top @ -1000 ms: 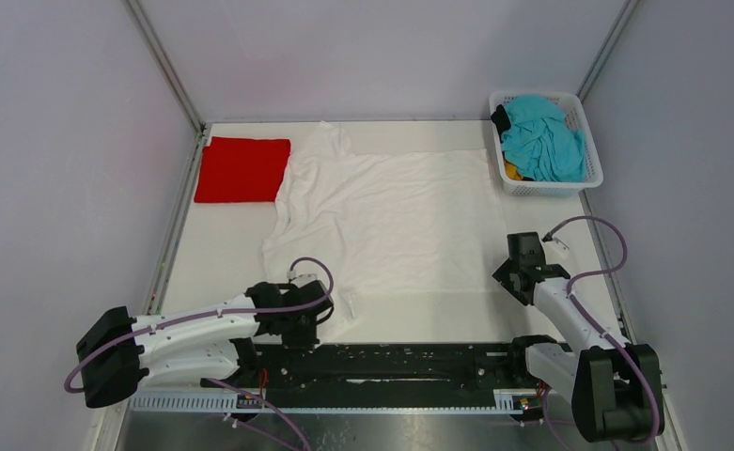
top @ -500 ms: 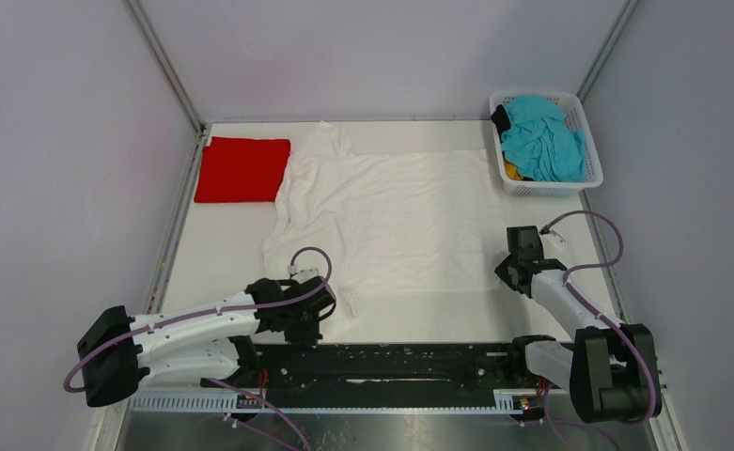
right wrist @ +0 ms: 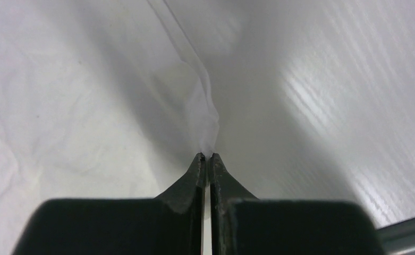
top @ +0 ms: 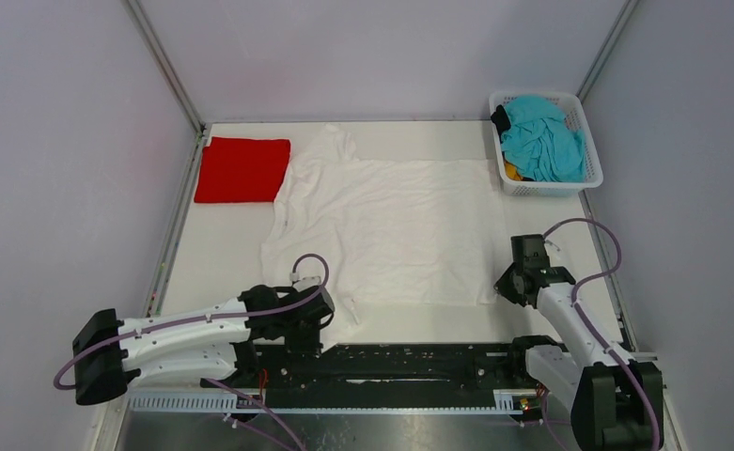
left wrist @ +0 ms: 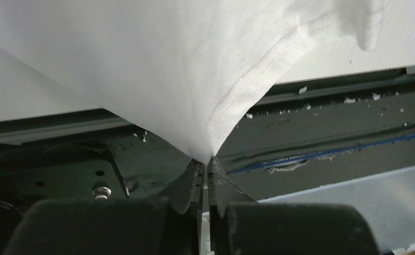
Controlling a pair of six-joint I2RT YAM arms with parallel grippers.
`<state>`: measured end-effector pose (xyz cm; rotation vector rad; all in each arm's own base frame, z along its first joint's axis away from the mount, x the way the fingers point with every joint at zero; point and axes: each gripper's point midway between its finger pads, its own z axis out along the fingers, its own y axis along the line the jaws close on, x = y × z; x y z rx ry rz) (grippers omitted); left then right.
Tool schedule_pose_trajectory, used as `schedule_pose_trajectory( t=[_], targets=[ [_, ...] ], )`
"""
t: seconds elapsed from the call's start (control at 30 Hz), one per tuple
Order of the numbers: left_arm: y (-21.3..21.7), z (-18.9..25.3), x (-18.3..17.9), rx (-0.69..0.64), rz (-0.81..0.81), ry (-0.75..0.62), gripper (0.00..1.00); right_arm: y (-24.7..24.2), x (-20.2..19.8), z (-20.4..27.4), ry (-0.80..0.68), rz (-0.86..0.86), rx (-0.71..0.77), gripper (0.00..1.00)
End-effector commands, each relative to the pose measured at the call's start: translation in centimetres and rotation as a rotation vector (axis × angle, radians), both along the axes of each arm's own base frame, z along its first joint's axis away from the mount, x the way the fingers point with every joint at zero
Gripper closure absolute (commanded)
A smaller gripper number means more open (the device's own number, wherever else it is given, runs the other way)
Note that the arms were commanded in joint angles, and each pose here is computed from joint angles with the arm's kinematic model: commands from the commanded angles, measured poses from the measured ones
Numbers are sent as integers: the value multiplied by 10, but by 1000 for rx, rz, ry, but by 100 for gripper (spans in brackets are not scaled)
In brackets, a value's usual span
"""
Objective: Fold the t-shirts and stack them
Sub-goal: Grab the side of the flattened tshirt closest away from the robot with both arms
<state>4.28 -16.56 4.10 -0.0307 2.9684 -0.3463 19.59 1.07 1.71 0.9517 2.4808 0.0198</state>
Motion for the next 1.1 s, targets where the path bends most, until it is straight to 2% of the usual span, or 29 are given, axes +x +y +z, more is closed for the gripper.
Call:
schedule_pose_trajectory(
  t=[0.0, 0.17, 0.23, 0.33, 0.67, 0.8, 1.07],
  targets=[
    [-2, 6, -23, -36, 14, 78, 100, 19, -37, 0, 102, 32, 109, 97],
    [-7, 12, -32, -69, -6, 88, 100, 18, -62, 5, 121, -3, 120, 97],
    [-9, 14, -33, -81, -12, 89, 100, 22, -59, 8, 74, -15, 153, 96],
    [-16, 21, -25, -110, -37, 42, 100, 14, -53, 14, 27, -15, 107, 96],
    [-44, 92, 91, -218, 7, -447, 100, 25, -24, 32, 28, 149, 109, 95],
    [-43, 116, 135, -259, 66, -562, 100, 19, -9, 44, 7, 157, 69, 94],
    [-12, 161, 202, -182, 168, -762, 100, 11, 18, 69, -10, 147, 17, 93]
  ],
)
